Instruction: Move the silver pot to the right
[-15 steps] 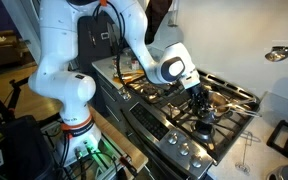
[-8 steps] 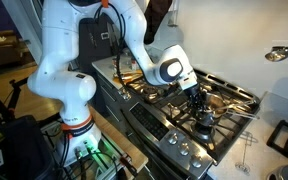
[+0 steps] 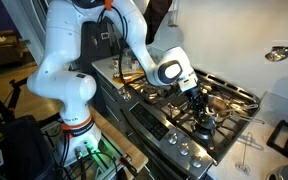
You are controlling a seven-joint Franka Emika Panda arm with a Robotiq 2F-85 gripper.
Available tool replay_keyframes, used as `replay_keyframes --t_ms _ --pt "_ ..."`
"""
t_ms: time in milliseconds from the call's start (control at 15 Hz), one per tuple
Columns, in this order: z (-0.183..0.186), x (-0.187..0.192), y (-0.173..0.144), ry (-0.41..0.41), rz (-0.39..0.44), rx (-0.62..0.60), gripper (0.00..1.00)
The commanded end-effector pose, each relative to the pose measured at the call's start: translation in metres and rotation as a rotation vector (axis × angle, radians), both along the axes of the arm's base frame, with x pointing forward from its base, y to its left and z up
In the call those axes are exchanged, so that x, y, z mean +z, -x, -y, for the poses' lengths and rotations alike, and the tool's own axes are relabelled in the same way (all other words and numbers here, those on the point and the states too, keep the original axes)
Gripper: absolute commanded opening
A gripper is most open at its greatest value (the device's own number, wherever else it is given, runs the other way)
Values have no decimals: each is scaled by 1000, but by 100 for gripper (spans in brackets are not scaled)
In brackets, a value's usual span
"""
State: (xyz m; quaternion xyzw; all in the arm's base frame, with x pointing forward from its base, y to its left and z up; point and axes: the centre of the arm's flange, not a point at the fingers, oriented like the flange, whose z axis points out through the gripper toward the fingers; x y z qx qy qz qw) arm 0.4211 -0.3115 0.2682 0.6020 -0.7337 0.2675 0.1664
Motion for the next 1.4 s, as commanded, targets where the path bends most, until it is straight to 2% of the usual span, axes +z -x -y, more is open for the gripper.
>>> replay_keyframes --t_ms 0,133,200,267,533,800,867,1133,1333 --pt "1 5 -2 37 31 -12 2" --pt "-1 4 -4 36 33 -11 2" --pt "-1 3 -5 38 29 -14 24" --pt "-1 3 -5 36 29 -13 35" --pt "-2 9 -4 14 32 31 63" --pt "-6 22 3 -47 -2 159 94" --pt "-7 26 4 -56 -5 193 99" --pt "-8 54 21 -81 -49 400 100" --pt "-4 76 46 -90 -102 537 100"
